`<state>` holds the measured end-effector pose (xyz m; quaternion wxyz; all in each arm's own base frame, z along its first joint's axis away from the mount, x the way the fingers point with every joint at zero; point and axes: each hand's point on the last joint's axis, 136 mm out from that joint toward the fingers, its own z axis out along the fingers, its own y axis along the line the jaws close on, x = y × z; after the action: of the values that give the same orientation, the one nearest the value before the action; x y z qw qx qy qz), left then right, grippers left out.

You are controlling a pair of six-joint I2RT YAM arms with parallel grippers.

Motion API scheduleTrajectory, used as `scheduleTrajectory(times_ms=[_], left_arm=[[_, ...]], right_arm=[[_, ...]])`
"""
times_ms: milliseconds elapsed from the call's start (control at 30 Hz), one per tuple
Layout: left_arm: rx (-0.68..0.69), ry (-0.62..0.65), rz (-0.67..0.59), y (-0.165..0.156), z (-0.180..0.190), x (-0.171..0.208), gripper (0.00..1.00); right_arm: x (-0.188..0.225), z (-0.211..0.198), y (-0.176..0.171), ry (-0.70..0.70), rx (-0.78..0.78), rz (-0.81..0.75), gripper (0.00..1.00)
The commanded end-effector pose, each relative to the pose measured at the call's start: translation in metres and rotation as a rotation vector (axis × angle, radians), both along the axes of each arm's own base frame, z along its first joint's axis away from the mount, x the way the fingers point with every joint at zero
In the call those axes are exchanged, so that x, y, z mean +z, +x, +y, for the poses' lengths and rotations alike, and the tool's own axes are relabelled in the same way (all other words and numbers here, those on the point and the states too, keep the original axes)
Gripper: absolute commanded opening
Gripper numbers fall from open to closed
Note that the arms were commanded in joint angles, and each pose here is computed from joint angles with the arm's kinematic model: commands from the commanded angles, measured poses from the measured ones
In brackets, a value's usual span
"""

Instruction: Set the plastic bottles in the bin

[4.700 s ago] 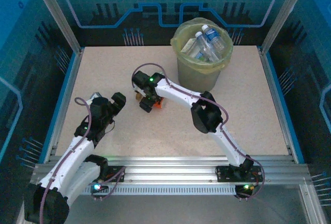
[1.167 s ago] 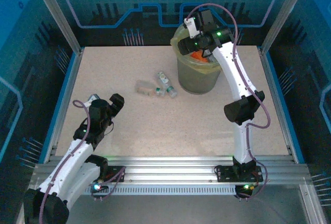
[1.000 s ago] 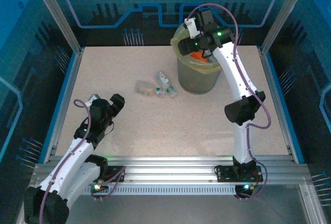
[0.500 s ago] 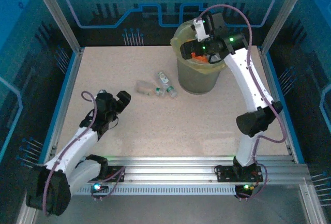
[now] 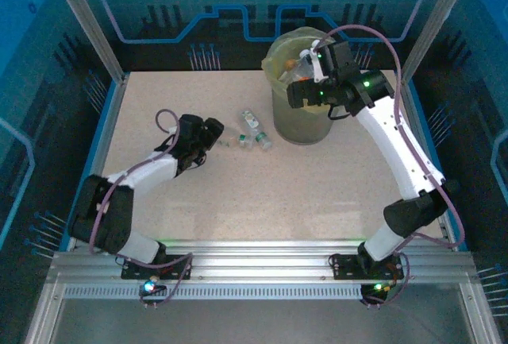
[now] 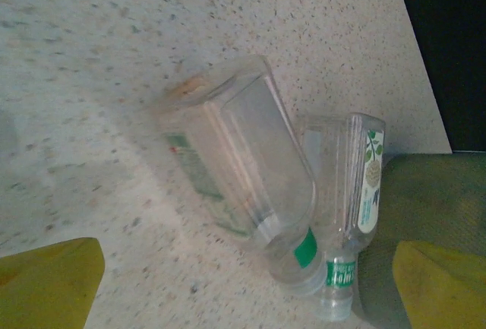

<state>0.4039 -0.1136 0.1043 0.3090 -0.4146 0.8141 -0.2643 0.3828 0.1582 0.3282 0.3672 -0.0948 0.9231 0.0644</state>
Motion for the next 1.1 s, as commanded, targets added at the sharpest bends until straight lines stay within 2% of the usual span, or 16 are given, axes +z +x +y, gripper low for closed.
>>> scheduleTrajectory(times_ms=[0, 367, 600, 933, 1067], left_arm=[[0.067, 0.01, 0.028, 0.018, -0.001, -0.007, 0.99], [0.14, 0.095, 0.167, 0.052, -0.002, -0.032, 0.99], [0.151, 0.121, 0.212, 0.059, -0.002, -0.043, 0.99], [0.1, 0.155, 0.29, 0.062, -0.01, -0.062, 0.99], [0.094, 0.155, 0.315, 0.056, -0.012, -0.071, 0.93]], right_arm=[[0.0, -0.008, -0.012, 0.027, -0.061, -0.011, 1.0], [-0.037, -0.018, -0.039, 0.052, -0.115, 0.073, 1.0], [-0.051, -0.015, -0.052, 0.071, -0.124, 0.107, 1.0], [-0.057, 0.005, -0.07, 0.003, -0.086, 0.105, 1.0], [-0.058, 0.019, -0.076, -0.042, -0.048, 0.087, 1.0]])
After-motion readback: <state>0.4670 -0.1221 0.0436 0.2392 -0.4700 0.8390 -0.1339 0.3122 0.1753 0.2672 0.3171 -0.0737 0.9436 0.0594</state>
